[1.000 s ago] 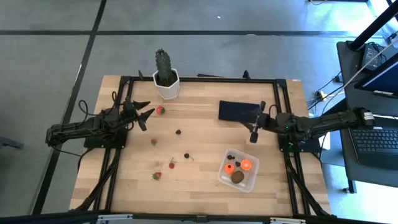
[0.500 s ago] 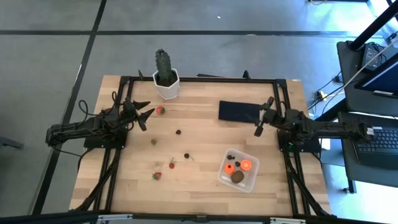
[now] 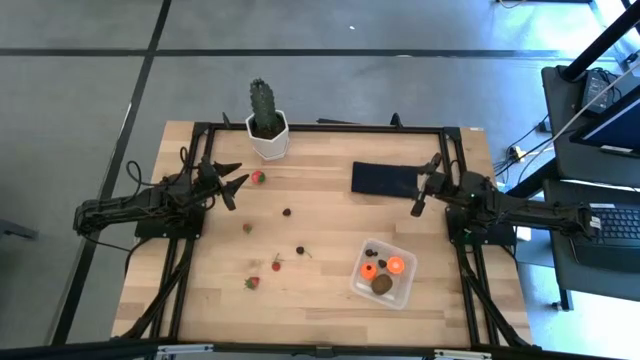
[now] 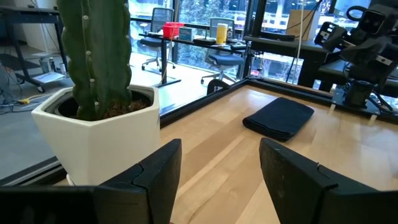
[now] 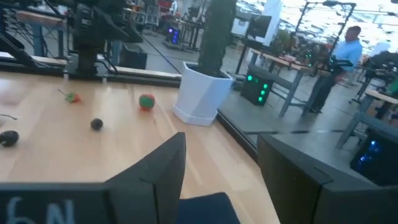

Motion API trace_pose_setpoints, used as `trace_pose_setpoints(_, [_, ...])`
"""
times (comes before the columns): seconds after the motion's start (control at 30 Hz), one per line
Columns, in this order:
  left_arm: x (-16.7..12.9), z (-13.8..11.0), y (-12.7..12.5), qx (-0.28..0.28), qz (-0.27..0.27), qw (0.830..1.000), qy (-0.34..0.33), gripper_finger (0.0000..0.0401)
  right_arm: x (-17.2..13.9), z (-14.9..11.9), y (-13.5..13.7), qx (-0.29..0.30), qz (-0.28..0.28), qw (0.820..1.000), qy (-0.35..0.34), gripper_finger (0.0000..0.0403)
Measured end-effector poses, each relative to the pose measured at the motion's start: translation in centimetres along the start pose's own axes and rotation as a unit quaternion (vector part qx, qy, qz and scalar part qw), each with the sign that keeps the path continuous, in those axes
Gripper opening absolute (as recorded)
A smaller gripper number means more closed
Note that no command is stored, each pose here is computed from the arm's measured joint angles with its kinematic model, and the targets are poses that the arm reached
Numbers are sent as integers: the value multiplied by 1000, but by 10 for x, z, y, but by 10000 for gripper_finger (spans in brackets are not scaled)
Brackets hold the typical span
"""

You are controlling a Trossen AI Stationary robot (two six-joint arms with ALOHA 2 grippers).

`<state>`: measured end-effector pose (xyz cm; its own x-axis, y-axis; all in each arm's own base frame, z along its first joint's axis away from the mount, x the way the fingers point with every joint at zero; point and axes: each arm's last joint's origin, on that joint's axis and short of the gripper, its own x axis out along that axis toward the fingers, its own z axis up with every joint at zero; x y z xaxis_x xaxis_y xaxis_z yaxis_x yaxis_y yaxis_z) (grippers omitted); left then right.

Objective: Pick and placing Produce into tupperware
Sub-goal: Put the blackberry into the transparent bin

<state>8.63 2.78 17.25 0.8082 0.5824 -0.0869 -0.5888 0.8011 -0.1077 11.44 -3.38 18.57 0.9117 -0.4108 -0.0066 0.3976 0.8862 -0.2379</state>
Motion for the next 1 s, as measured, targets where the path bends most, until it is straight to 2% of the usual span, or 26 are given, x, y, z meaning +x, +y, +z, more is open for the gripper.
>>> trace_pose_setpoints(0.37, [0, 0, 0, 0, 0, 1000, 0, 208, -3, 2, -10, -12, -17, 1000, -18, 198])
trace_pose_setpoints(0.6, [0, 0, 0, -29, 0, 1000, 0, 208, -3, 2, -10, -13, -21, 1000, -17, 198])
trace_pose_setpoints(0.87, [0, 0, 0, -17, -2, 1000, 0, 208, -3, -1, -10, -2, -19, 1000, -3, 198])
trace_pose_setpoints(1.0, [0, 2, -6, -36, -95, 995, -1, 209, -3, -6, -9, -4, -12, 1000, 24, 198])
